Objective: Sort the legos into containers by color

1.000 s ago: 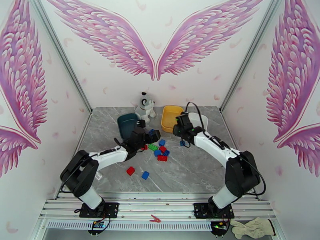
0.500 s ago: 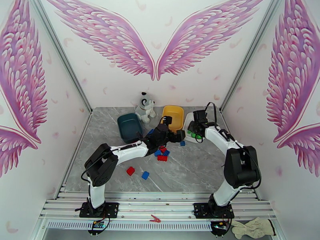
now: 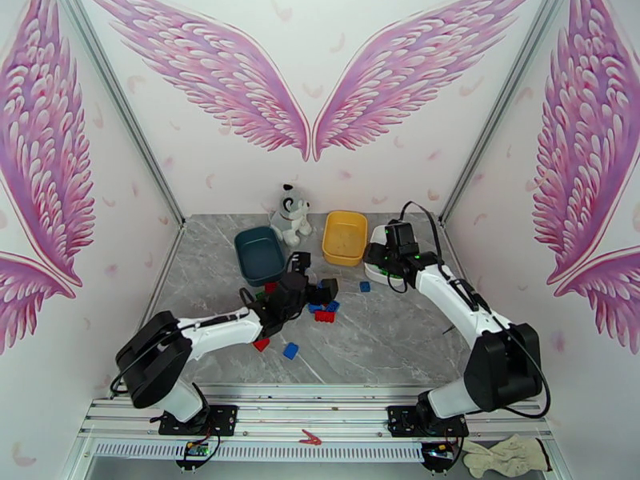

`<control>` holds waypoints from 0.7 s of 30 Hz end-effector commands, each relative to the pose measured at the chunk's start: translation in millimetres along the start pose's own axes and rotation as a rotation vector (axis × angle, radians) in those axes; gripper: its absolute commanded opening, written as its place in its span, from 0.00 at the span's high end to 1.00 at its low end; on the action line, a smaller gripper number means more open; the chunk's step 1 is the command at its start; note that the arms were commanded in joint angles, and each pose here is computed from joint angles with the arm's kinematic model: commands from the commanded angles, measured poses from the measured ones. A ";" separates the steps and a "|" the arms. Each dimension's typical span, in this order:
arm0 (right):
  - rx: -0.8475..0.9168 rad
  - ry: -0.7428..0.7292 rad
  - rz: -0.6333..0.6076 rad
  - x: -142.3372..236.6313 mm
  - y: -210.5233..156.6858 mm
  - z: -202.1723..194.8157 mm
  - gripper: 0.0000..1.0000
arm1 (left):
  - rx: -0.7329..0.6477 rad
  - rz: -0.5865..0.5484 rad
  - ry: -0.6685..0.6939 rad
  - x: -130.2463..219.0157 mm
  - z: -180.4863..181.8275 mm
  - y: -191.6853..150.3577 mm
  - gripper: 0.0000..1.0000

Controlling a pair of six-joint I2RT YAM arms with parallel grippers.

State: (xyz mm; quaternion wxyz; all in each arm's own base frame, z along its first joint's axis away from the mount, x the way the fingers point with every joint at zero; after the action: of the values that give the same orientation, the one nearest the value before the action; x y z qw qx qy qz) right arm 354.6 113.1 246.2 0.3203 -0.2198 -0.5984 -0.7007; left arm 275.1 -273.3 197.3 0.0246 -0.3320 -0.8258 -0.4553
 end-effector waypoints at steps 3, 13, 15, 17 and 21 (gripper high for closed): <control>0.197 0.092 0.047 -0.5 -27.6 53.5 0.24 | 0.032 -0.063 0.097 38.6 49.1 -7.1 0.01; 0.494 0.137 0.148 -55.7 -61.4 137.0 0.21 | 0.175 -0.103 0.129 90.3 109.5 -16.4 0.01; 0.541 0.143 0.169 -69.0 -66.9 148.2 0.21 | 0.197 -0.122 0.132 99.9 116.9 -16.1 0.01; 0.597 0.145 0.186 -81.1 -72.7 158.6 0.20 | 0.210 -0.140 0.145 110.3 124.5 -17.8 0.01; 0.704 0.108 0.223 -104.8 -86.1 170.5 0.17 | 0.233 -0.164 0.167 125.7 136.8 -23.3 0.01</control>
State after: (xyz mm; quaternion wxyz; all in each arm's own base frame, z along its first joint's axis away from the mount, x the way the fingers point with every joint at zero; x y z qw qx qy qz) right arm 348.8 299.5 153.3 0.4857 -0.1242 -0.7262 -0.4704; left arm 208.7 -120.5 158.0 0.0655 -0.2201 -0.8943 -0.3840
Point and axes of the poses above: each hand's point on the last joint's axis, 136 mm out from that joint toward the fingers, its own x axis back along the fingers, its own z axis along the line the jaws close on, y = z × x, the point moved 7 cm from there along x, back along the fingers, and after that the axes turned 9 degrees about x, right-handed, at the moved point
